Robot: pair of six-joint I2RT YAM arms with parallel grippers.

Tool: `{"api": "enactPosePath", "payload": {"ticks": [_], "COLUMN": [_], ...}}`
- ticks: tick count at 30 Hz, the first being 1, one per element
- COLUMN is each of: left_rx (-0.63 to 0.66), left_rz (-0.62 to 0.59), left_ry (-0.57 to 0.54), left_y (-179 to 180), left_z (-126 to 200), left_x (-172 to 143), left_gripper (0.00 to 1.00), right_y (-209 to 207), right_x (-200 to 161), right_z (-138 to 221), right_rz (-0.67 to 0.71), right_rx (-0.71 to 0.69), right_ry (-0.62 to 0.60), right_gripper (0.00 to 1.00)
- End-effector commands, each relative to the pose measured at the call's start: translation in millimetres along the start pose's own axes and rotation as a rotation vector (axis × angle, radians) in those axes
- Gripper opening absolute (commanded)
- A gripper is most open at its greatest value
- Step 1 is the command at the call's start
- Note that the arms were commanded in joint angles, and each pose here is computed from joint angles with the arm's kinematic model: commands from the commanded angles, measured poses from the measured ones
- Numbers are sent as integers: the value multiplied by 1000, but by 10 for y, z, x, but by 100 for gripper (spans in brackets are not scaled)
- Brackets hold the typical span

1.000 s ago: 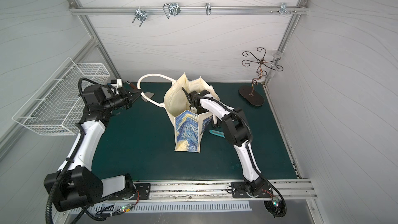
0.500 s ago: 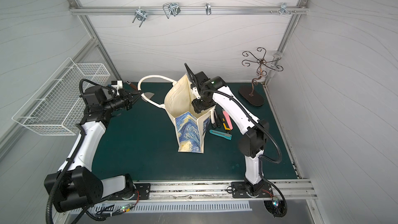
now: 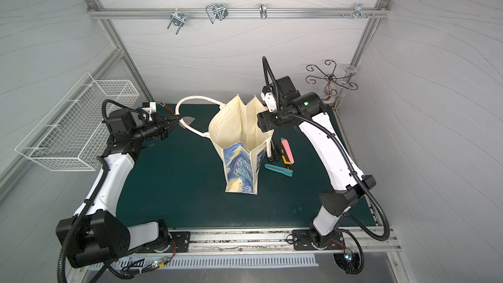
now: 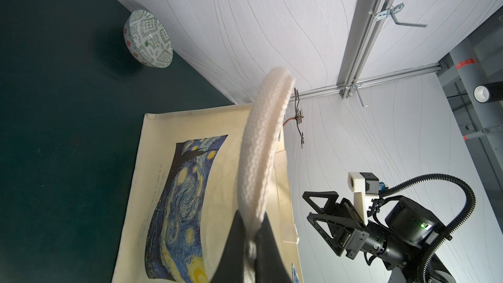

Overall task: Place the art knife into the pouch
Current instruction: Pick up the utility knife at the center of the board.

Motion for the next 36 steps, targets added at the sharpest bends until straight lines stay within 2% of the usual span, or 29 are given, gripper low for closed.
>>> {"api": "enactPosePath", "payload": {"ticks": [1,8,12,16,19,22,25,30,36], "left_rx": [-41,-40,-37,-38,-37,-35,-32,-27,-23], "left_rz": [-61,-69,-72,-72,-70,-69,-68,-68,-62], "left_ry": [6,14,19,19,21,25,26,28,33], "left_y": [-156,-185,-186,-190,-179,-159,-149,-124,-104], "left_z": [7,8,12,17,17,13,11,5,-7], "left_x": [21,24,14,7,-4,-7,-4,-4,9], "left_gripper": [0,0,0,0,0,0,0,0,0], "right_y": [-210,-671,-799,-860,-900,-925,-952,-879,-672], "right_x": [-156,-734,-967,-1126,-1224,-1298,-1383,-1505,-1774], "right_z": [113,-294,-512,-897,-1220,-1518,-1746,-1857,-2001], "right_rz": [-87,-318,-386,-383,-390,-392,-387,-386,-368], "right_rx": [-56,-111,-112,-90,-64,-28,-16,18,52], "right_ry": [20,142,188,282,307,343,379,419,518], "right_gripper": [81,79,79,79,77,71,70,69,75]}}
Point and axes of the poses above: each gripper's point midway between its finger pads, its own z axis back along the fingers, its own y axis along the line the jaws close on, x = y × z, the point moved 8 cm from there along z, back along the fingers, and after that the axes turned 14 degrees about z, right-handed, at the moved point
